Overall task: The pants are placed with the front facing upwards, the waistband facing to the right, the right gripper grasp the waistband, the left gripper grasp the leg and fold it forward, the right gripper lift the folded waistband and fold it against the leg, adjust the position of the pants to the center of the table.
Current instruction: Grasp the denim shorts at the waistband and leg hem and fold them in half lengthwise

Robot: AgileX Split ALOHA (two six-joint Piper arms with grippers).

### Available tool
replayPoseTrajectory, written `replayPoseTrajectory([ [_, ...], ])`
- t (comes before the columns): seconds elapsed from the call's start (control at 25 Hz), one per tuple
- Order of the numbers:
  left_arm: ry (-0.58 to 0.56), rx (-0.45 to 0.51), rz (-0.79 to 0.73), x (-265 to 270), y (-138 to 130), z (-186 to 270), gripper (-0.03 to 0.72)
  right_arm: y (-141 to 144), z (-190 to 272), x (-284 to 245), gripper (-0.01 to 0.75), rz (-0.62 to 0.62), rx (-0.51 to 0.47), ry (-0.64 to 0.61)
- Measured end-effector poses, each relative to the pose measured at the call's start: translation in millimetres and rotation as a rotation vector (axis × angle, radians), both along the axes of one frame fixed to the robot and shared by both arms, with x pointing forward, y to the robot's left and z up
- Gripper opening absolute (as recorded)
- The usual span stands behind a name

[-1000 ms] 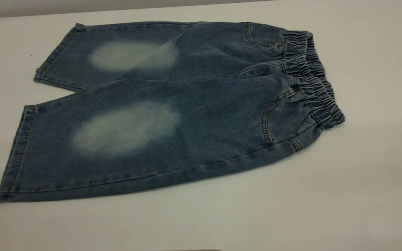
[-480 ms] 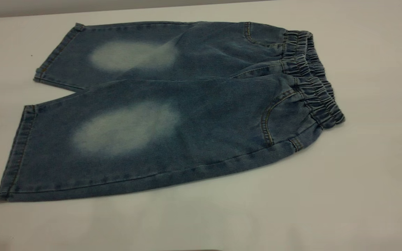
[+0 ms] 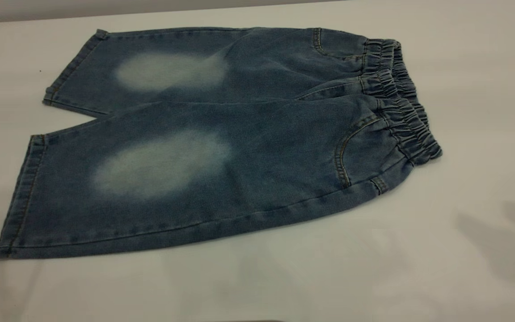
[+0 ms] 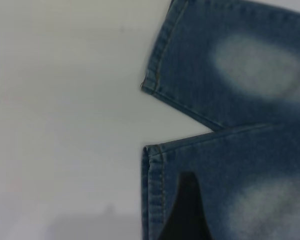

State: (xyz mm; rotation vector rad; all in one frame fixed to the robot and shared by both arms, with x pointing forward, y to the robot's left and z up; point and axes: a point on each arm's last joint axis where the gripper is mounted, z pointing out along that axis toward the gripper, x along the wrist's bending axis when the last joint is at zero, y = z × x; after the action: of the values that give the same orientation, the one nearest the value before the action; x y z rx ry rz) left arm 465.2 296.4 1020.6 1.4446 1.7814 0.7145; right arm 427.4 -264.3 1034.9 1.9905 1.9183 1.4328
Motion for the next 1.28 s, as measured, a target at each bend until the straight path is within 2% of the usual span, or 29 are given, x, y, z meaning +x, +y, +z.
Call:
replayPoseTrajectory([
  [0.32,0.116,0.08,-0.068,38.0,-1.1,1.9,0.547,-4.0,-50.0,44.5,0.517,-0.02,0.053,0.118],
  [0.68,0.132,0.099,-0.086,44.1,-1.3,0.2,0.547,-9.5,-128.5,72.6,0.523,-0.079,0.078,0.338],
  [1.28,0.132,0.096,-0.085,44.2,-1.4,0.4,0.547,-8.6,-207.6,81.9,0.523,-0.097,0.127,0.437],
])
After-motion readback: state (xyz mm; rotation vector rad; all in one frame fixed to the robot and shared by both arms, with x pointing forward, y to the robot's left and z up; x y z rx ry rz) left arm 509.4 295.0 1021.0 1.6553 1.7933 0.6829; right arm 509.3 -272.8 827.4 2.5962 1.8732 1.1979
